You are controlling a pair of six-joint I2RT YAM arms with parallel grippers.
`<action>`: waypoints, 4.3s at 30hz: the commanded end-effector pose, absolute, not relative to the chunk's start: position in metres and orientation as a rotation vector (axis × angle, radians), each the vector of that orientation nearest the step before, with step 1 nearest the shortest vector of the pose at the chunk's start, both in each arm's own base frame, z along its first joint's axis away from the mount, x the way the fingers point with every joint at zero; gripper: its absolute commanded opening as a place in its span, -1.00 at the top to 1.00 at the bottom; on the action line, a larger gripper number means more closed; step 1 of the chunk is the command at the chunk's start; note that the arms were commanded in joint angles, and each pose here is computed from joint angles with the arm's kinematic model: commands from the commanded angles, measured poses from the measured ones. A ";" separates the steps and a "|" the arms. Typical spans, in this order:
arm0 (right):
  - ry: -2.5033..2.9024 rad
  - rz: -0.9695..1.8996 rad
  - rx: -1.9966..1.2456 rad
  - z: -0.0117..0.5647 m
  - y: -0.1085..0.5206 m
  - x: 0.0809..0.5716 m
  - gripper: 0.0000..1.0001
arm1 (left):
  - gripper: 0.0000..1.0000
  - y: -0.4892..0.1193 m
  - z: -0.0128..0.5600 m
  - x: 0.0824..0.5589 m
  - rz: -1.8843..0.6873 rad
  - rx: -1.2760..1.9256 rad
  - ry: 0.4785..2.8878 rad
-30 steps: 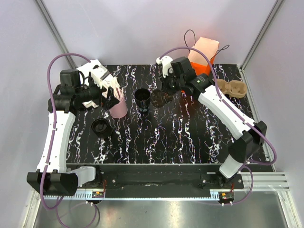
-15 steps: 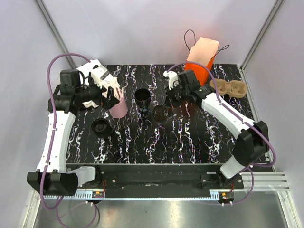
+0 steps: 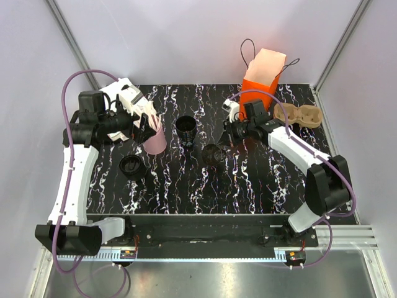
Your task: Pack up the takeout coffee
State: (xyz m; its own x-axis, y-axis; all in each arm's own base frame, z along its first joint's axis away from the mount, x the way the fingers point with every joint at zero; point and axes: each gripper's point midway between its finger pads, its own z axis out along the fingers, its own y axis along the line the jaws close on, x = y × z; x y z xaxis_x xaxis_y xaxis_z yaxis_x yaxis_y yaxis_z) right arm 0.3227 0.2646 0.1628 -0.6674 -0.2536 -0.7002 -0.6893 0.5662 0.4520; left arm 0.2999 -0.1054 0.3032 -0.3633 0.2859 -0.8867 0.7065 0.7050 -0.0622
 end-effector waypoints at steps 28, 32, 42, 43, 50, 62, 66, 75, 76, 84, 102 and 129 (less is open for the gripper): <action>2.311 1.121 -0.538 0.122 0.241 0.346 1.00 | -0.98 -0.110 0.308 0.308 -0.562 0.786 1.904; 2.327 1.113 -0.509 0.119 0.236 0.348 1.00 | -0.98 -0.110 0.307 0.308 -0.563 0.786 1.907; 2.340 1.060 -0.502 0.118 0.227 0.348 1.00 | -0.98 -0.110 0.306 0.310 -0.565 0.785 1.911; 2.342 1.057 -0.500 0.118 0.226 0.348 1.00 | -0.98 -0.110 0.306 0.310 -0.566 0.784 1.911; 2.357 1.033 -0.508 0.117 0.223 0.346 1.00 | -0.98 -0.111 0.307 0.310 -0.566 0.785 1.908; 2.325 1.021 -0.541 0.131 0.221 0.341 0.84 | -0.98 -0.111 0.308 0.310 -0.569 0.783 1.906; 2.329 1.021 -0.554 0.131 0.220 0.338 0.46 | -0.98 -0.111 0.309 0.309 -0.569 0.784 1.903; 2.271 0.996 -0.587 0.159 0.221 0.342 -0.17 | -0.97 -0.107 0.310 0.311 -0.533 0.786 1.904; 2.261 0.987 -0.594 0.164 0.219 0.343 -0.22 | -0.98 -0.105 0.310 0.311 -0.520 0.787 1.908; 2.230 0.845 -0.677 0.205 0.206 0.345 -0.91 | -0.98 -0.081 0.301 0.298 -0.329 0.872 1.970; 2.121 0.702 -0.830 0.246 0.186 0.330 -0.99 | -0.98 -0.040 0.188 0.229 -0.155 1.300 2.159; 2.137 0.705 -0.830 0.239 0.181 0.326 -0.98 | -0.25 -0.014 0.110 0.249 0.000 1.410 2.223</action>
